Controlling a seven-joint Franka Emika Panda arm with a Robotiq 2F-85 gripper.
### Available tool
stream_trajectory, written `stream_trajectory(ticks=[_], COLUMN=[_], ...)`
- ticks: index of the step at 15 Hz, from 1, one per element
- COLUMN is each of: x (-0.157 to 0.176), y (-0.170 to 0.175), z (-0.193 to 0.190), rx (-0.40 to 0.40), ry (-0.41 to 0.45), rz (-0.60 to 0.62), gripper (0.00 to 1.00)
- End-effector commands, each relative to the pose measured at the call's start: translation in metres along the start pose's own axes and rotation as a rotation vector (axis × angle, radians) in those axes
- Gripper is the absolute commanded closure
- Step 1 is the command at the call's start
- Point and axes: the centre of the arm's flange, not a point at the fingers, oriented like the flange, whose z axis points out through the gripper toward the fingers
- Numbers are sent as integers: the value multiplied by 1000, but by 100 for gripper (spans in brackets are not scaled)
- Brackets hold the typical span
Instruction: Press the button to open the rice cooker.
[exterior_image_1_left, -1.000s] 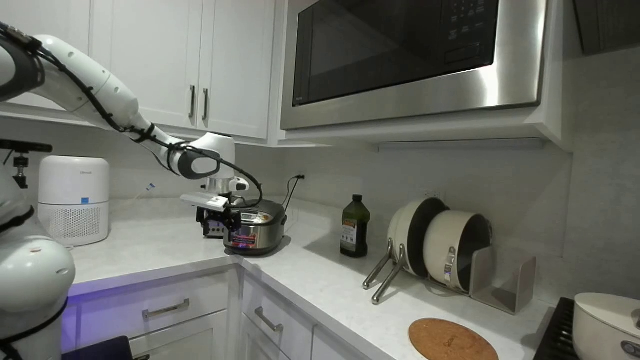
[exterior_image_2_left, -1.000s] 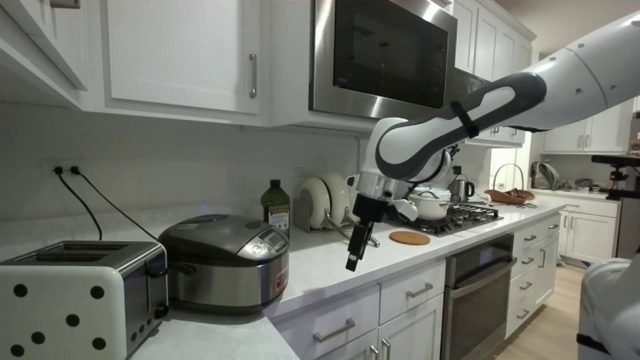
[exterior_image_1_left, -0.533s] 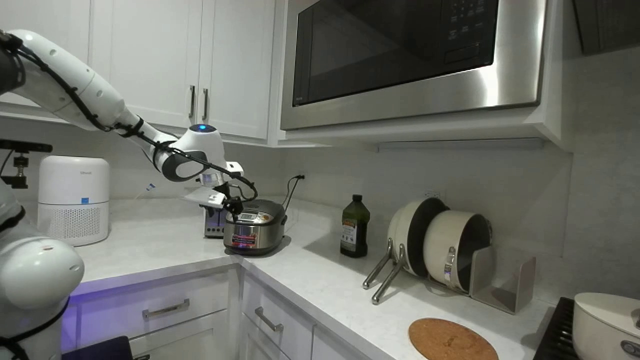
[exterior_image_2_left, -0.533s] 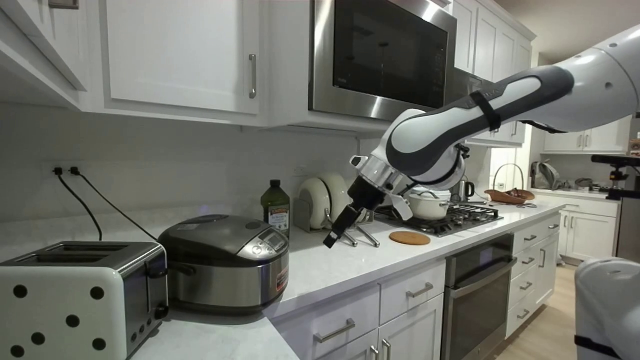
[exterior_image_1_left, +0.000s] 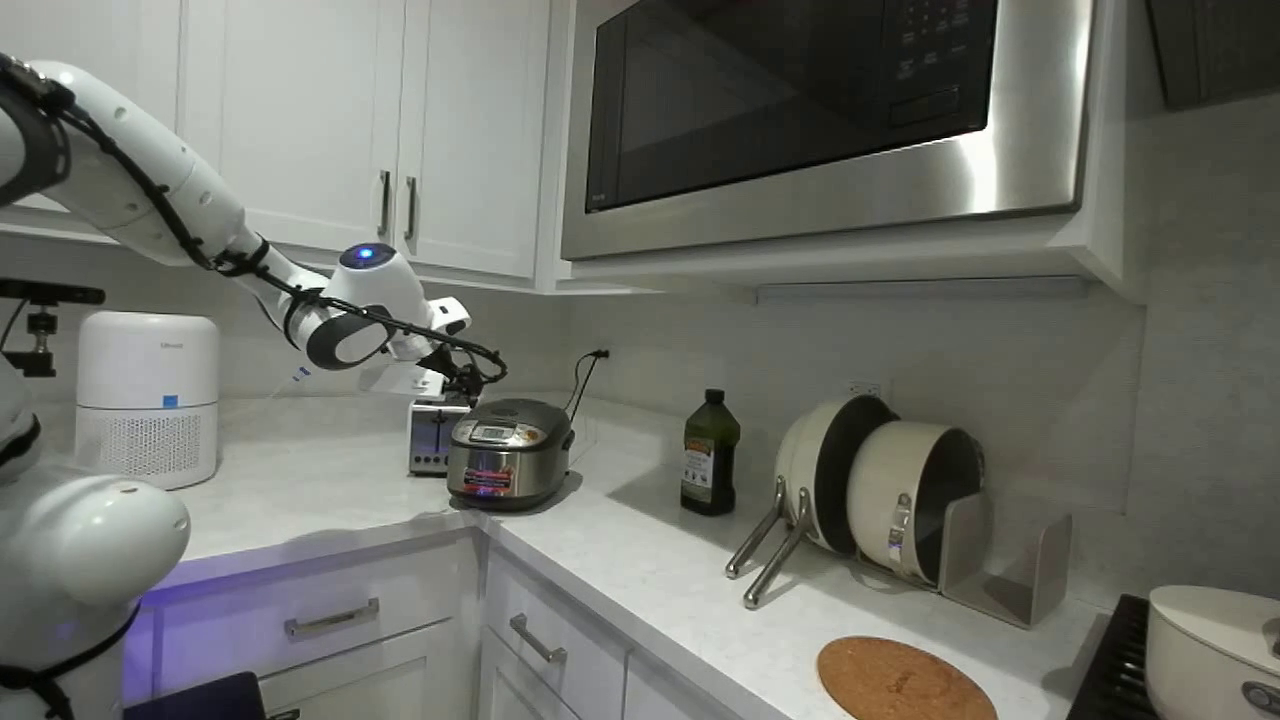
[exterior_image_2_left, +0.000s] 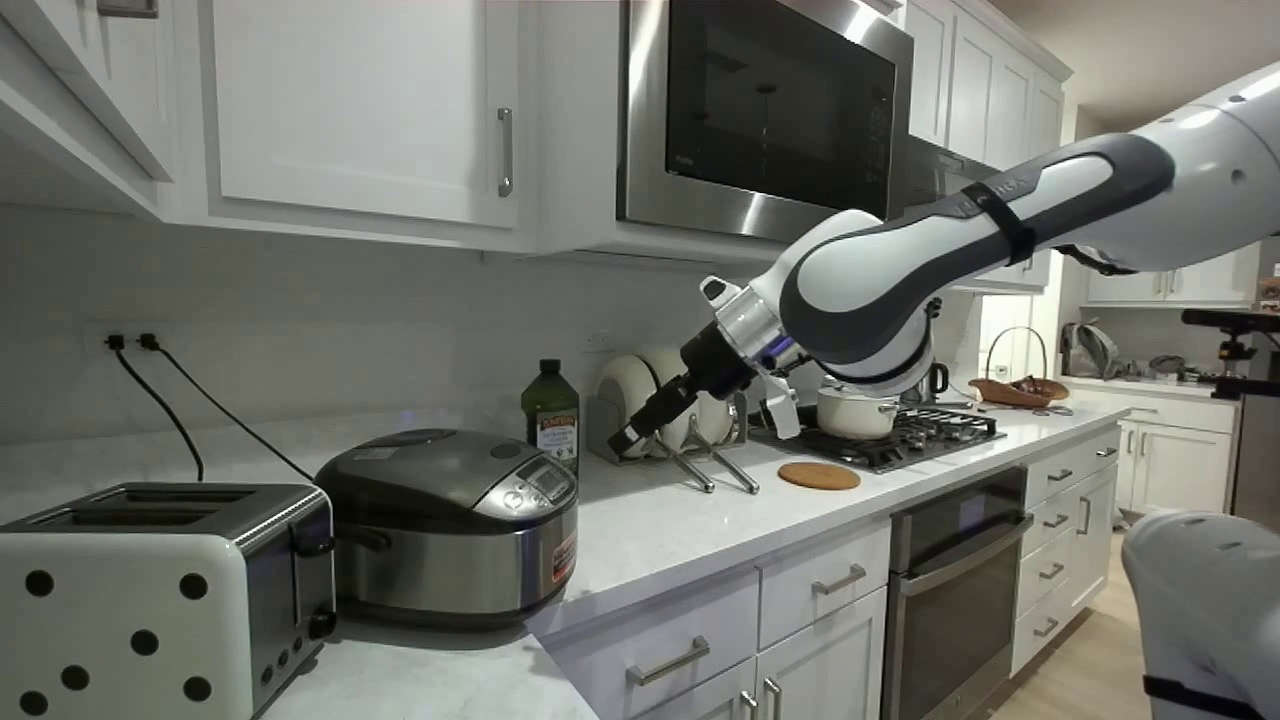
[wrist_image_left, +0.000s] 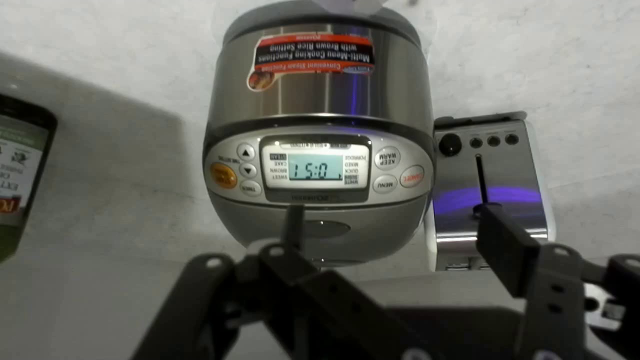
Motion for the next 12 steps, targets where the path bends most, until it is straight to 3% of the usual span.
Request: stream_trajectory(ticks=[1, 8, 9, 12], x=[7, 22, 24, 30], y=[-5, -7, -6, -5], z=[9, 30, 34, 50], rx=[-5, -50, -63, -89], ry=[69, 100, 104, 105], rz=[-61, -154, -160, -166], gripper=[41, 95, 100, 100])
